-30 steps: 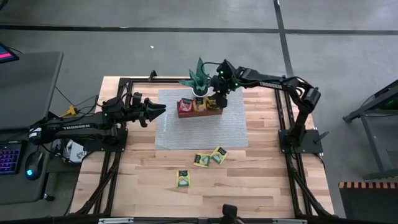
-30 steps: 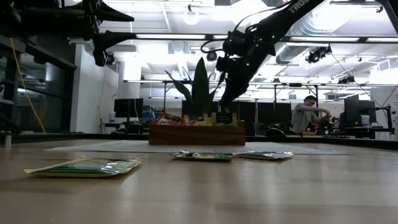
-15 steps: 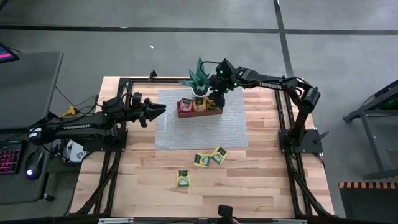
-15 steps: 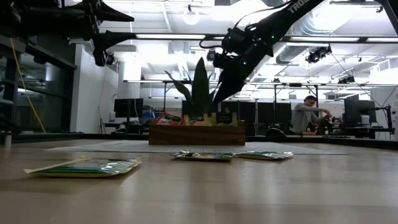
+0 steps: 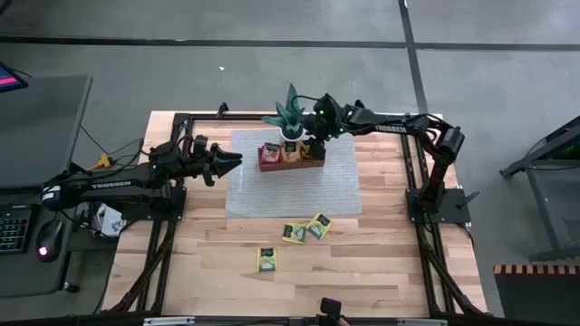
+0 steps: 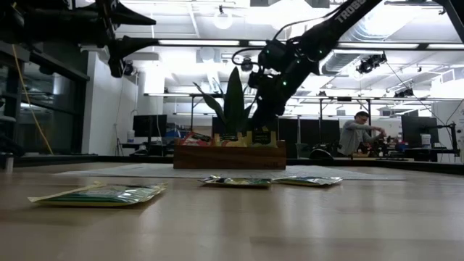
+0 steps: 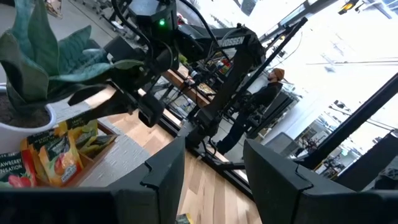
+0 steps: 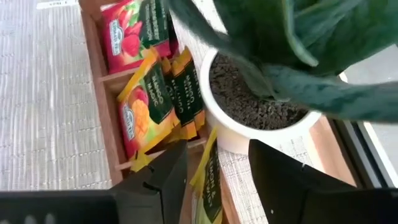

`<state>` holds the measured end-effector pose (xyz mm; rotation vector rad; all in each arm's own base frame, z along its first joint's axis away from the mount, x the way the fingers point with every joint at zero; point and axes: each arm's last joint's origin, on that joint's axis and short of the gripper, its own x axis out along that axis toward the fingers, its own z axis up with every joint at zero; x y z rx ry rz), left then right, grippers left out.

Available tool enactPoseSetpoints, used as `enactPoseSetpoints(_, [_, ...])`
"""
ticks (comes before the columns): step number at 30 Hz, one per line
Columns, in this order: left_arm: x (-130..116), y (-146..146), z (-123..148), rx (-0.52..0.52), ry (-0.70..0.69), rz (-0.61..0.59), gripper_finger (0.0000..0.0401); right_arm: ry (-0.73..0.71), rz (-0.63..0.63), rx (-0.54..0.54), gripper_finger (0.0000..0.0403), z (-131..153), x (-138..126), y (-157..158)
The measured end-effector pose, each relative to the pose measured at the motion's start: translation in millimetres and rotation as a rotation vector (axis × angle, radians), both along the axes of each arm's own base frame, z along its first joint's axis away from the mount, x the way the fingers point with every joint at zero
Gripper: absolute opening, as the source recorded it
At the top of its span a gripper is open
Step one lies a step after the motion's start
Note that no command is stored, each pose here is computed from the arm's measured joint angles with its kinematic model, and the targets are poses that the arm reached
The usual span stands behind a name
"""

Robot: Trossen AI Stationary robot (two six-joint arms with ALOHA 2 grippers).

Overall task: Pick & Place Tea
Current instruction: Put the yellow tea bag into the right section of the wooden organizer

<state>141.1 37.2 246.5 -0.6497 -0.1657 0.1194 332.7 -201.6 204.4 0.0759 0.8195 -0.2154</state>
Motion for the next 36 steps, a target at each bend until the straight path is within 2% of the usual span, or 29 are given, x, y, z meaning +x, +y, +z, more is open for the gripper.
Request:
enactPoseSetpoints(9, [0,0,-1,-0.005,0.011,-0.004,0.0163,-0.039,-0.03,0.0,0.0176,-6,0,0])
enactPoseSetpoints(17, [0,0,-1,-0.005,0.011,-0.006,0.0163,0.027,-0.079,-0.002,0.0177,-9,-4,0])
enactPoseSetpoints(30, [0,0,-1,-0.006,0.014,-0.008,0.0163,0.032,-0.081,0.009,0.0177,12,-16,7])
enactPoseSetpoints(36, [0,0,-1,-0.007,0.015,-0.008,0.0163,0.032,-0.167,0.017,0.0177,30,-28,10])
